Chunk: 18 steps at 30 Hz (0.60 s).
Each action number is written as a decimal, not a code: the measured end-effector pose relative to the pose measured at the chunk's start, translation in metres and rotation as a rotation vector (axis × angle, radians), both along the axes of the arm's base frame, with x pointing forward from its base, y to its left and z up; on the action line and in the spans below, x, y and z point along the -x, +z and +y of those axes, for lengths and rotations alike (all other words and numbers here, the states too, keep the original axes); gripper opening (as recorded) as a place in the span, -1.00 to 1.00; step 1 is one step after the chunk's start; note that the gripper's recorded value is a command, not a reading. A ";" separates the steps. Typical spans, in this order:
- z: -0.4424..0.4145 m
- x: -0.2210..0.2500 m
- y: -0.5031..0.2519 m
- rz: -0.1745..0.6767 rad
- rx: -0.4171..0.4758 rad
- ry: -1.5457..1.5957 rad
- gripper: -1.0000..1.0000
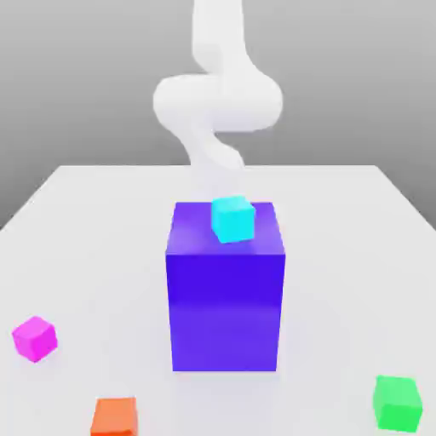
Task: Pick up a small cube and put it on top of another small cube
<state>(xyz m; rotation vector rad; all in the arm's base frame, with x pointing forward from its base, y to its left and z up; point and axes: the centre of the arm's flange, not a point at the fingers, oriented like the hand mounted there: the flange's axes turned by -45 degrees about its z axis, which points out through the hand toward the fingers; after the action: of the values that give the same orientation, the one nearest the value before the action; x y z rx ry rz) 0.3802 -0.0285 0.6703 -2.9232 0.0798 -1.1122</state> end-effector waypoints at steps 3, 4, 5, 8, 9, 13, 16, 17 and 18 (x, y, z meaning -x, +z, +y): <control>-0.038 -0.033 -0.055 0.090 -0.028 -0.044 0.00; -0.050 -0.042 -0.074 0.118 -0.036 -0.060 0.00; -0.062 -0.049 -0.092 0.146 -0.045 -0.076 0.00; -0.100 -0.064 -0.150 0.229 -0.072 -0.126 0.00; -0.112 -0.066 -0.170 0.256 -0.080 -0.144 0.00; -0.161 -0.065 -0.250 0.365 -0.113 -0.219 0.00; -0.194 -0.051 -0.310 0.447 -0.135 -0.278 0.00; -0.207 -0.044 -0.329 0.474 -0.143 -0.303 0.00; -0.221 -0.033 -0.348 0.501 -0.153 -0.334 0.00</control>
<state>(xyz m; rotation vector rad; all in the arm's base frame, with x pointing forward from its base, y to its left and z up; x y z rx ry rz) 0.4136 -0.2499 0.3220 -3.0328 0.6429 -0.3351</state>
